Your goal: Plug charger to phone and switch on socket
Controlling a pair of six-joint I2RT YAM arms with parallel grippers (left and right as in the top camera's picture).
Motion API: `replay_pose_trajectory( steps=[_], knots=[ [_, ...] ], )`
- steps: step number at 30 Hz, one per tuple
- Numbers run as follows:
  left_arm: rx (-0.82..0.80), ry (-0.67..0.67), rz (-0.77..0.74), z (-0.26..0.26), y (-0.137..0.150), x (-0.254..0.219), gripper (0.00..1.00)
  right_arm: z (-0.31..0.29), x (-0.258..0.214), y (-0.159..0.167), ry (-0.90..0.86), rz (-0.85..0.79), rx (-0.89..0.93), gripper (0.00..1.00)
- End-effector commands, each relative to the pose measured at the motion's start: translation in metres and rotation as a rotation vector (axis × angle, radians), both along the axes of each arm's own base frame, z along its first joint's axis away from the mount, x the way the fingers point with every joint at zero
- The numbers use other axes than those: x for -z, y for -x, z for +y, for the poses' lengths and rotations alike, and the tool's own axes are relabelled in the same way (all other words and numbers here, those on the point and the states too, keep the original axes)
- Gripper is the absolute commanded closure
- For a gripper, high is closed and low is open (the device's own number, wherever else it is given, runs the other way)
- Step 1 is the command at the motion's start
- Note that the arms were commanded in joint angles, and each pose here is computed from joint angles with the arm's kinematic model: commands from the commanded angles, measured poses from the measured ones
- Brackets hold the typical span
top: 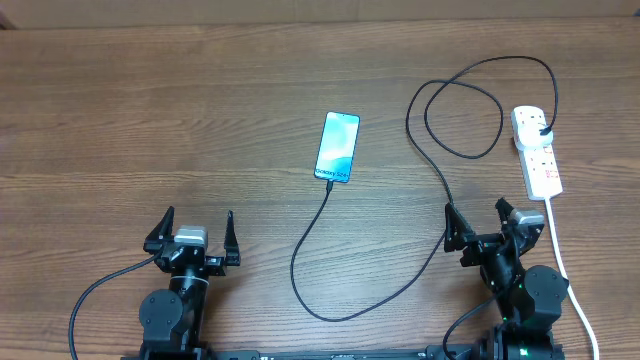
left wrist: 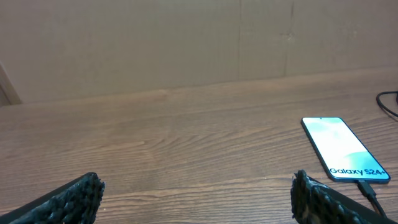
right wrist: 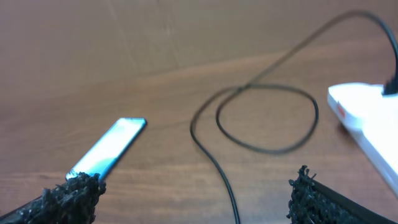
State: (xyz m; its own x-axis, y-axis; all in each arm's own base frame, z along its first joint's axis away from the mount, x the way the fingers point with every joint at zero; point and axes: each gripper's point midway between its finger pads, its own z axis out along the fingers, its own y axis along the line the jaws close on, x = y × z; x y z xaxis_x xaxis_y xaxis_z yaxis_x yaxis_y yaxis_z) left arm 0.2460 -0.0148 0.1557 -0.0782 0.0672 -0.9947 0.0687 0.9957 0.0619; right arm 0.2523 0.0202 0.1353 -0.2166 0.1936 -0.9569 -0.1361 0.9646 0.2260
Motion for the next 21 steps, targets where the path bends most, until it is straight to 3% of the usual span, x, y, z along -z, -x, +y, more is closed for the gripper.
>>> replay_pose_trajectory(
  steps=[1, 21],
  knots=[
    [0.004, -0.022, -0.007, 0.0, 0.0, 0.0, 0.0, -0.004, 0.004, 0.0, 0.007, 0.004, 0.028, 0.0],
    [0.004, -0.022, -0.007, 0.0, 0.0, 0.0, 0.0, -0.005, -0.036, 0.007, 0.029, -0.174, 0.037, 0.0]
  ],
)
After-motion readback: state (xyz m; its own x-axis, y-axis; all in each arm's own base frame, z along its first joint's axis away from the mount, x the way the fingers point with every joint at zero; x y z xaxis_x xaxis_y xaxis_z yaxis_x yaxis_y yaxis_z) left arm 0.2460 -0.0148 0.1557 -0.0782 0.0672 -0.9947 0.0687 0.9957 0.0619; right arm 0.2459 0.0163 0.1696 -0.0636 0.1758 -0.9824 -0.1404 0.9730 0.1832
